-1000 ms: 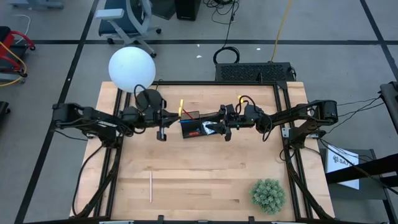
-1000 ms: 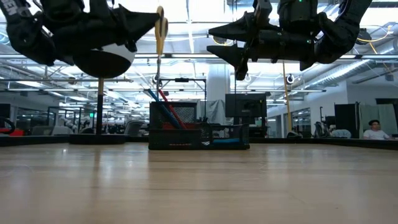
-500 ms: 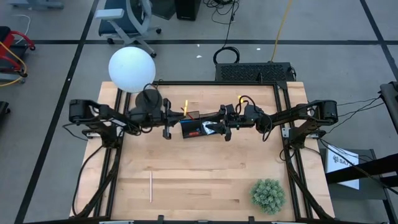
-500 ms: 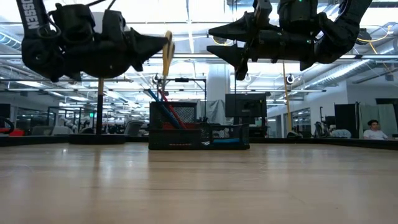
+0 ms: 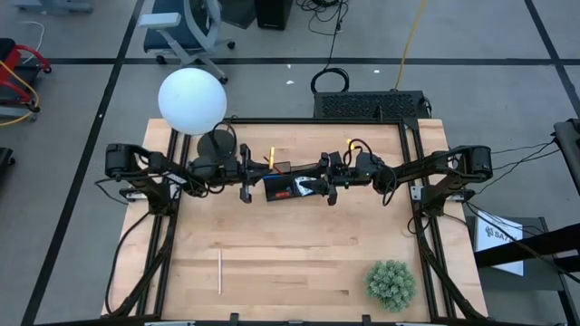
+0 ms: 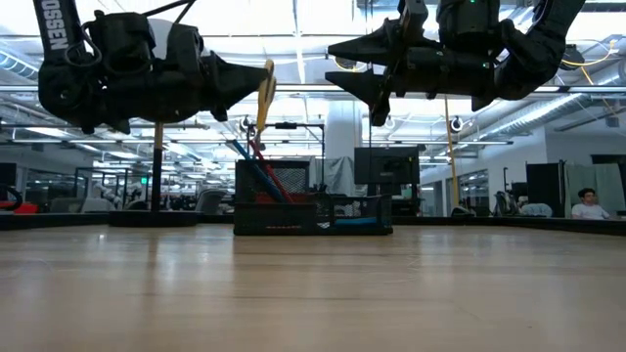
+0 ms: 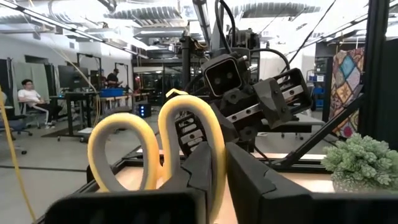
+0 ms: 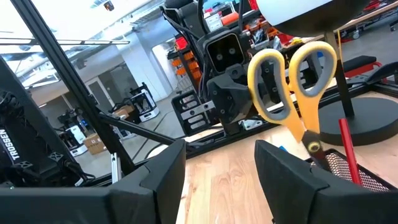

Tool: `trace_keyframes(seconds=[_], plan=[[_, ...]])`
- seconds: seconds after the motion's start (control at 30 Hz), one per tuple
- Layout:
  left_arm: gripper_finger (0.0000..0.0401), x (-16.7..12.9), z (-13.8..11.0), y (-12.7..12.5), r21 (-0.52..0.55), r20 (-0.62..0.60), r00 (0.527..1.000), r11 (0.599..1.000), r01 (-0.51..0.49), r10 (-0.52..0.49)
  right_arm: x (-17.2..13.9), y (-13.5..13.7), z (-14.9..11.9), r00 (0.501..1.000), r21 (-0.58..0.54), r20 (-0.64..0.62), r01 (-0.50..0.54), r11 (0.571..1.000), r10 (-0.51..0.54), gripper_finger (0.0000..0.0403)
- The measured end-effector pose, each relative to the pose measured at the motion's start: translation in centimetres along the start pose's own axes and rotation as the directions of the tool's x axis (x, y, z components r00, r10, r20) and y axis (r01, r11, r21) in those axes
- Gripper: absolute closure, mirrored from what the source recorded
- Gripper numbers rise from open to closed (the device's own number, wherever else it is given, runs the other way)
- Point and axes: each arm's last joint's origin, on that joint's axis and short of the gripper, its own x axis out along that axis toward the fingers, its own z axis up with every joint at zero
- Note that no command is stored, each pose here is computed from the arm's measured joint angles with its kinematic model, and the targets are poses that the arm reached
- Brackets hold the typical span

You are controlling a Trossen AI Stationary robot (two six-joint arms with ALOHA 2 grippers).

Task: Pick and place office supplies into organizer
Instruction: Put the yellow scissors into the desk organizer, then put the light pink pen into the desk organizer

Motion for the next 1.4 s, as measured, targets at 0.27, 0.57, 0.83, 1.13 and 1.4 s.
trace_keyframes(seconds=[0.27,0.57,0.83,1.13,1.4], plan=[[0.0304,0.0,0.0,0.0,-0.023,0.000,1.000,1.000,-0.010,0.010,0.0,0.0,0.0,1.000,0.000,0.000,0.000,1.000,0.000,0.0216],[0.0278,0.0,0.3,0.0,-0.031,0.015,1.000,0.999,-0.008,0.009,0.0,0.0,0.0,1.000,0.000,0.000,0.000,1.000,0.000,0.0216],[0.0277,-0.2,1.6,-0.3,-0.038,0.015,0.998,0.998,0.056,-0.056,0.0,0.0,0.0,1.000,0.001,-0.004,0.000,1.000,0.000,0.0216],[0.0277,-1.3,3.4,-1.9,0.034,-0.164,0.985,0.997,0.064,-0.058,0.0,0.0,0.0,1.000,0.001,-0.005,0.000,1.000,0.000,0.0216],[0.0277,-3.3,5.9,-4.4,0.093,-0.304,0.952,0.996,0.007,0.022,0.0,0.0,0.0,1.000,0.001,-0.005,0.000,1.000,0.000,0.0216]])
